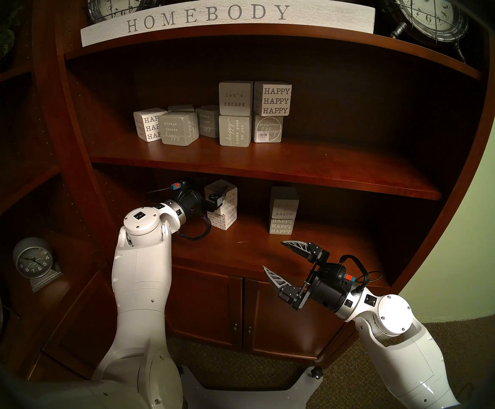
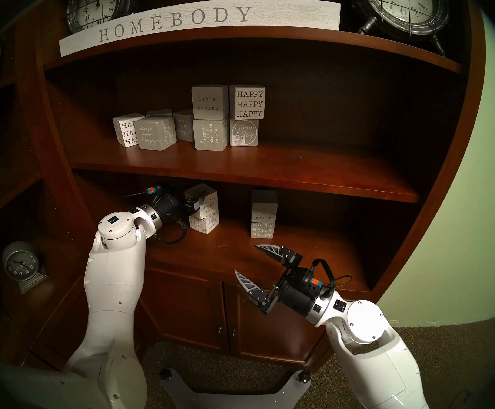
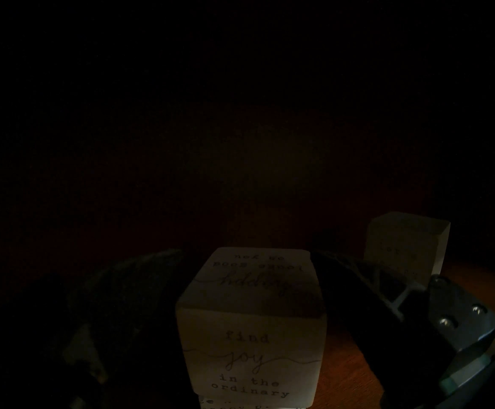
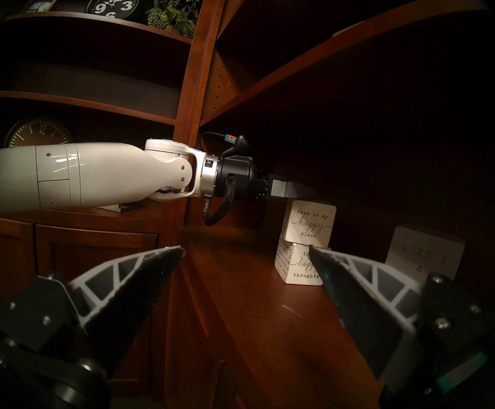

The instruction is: Stack four cubes vertically into two groups

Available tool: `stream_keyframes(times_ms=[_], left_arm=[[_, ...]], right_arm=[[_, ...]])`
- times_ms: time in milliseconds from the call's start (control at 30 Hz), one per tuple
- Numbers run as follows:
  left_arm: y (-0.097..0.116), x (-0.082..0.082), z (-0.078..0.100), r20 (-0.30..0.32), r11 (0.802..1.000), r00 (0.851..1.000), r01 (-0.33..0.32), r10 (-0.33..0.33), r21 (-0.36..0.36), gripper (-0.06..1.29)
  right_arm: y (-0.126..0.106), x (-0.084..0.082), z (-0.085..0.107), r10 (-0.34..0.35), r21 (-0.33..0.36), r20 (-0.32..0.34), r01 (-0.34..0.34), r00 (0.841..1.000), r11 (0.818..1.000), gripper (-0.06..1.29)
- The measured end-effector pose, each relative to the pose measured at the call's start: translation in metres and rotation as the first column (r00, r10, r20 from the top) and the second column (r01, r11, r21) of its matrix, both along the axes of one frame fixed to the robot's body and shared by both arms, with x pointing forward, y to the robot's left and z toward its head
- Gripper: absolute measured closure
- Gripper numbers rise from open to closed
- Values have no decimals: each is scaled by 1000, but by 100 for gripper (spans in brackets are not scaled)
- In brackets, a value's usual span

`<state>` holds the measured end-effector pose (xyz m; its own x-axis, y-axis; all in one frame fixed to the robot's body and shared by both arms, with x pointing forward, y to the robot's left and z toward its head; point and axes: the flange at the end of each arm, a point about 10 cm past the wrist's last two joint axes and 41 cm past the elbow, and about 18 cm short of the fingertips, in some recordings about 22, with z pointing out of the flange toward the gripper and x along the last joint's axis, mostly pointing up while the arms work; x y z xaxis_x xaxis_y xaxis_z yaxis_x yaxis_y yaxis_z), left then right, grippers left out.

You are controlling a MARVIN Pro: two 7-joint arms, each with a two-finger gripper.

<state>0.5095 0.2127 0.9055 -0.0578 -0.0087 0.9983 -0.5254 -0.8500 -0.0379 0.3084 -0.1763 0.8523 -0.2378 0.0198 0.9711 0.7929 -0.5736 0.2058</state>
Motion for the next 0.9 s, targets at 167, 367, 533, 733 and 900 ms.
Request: stream_keyframes(times_ms=[167,367,533,733,900], left_arm=[[0,-1,2,6,1000,1000,-2,2,1,3],[2,-4,3,10,1000,1000,-8,8,1,3],[6,-7,3,11,1000,1000,-19,19,0,3],[11,-13,1,1,999,999,-34,34,-3,3],[15,-19,-2,-9,999,999,-45,45,-3,3]], right_arm=[[0,0,0,0,0,0,0,1000,1000,3],[0,0,0,0,0,0,0,1000,1000,3],[0,0,0,0,0,0,0,1000,1000,3],[0,0,0,0,0,0,0,1000,1000,3],[0,0,0,0,0,0,0,1000,1000,3]])
